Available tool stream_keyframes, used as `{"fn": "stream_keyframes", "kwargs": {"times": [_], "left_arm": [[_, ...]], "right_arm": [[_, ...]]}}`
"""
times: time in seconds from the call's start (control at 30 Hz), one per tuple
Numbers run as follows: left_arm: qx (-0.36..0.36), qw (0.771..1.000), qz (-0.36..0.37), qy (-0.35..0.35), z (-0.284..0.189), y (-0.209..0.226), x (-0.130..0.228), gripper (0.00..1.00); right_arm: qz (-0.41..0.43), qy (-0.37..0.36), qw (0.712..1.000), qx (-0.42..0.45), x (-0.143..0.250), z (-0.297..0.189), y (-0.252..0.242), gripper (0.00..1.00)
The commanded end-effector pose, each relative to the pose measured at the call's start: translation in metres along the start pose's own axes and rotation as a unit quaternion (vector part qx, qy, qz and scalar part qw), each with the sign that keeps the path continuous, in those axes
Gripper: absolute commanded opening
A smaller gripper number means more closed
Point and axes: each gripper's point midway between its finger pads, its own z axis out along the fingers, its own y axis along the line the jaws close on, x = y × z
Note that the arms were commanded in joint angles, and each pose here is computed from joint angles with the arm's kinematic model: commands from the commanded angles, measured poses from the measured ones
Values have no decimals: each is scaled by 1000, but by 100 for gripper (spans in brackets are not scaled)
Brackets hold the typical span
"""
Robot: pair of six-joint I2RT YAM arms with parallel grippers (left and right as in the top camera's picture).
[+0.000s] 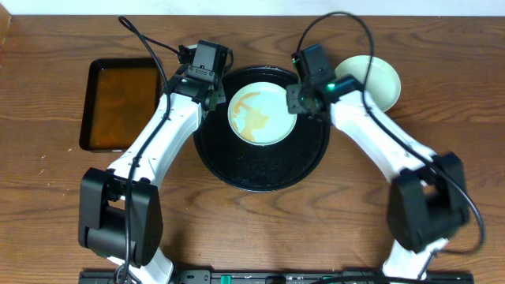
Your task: Clean dirty plates on tray and stack at the side
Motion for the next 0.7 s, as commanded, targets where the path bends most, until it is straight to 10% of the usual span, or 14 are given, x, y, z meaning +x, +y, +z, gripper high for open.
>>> {"fn": "stream_keyframes", "kwargs": {"times": [0.0,0.27,0.53,0.67], "left_arm": [[-14,1000,-2,1,3,5,3,8],[-13,1000,-2,-1,3,4,2,9],[-13,1000,-3,-1,3,4,2,9],[-13,1000,-3,-1,3,4,2,9]], "right_arm": [[33,28,999,-1,11,30,-7,49],[48,53,996,-43,22,70,-3,42],[41,62,996,-42,30,77,2,1],[49,63,996,-41,30,74,3,1]]}}
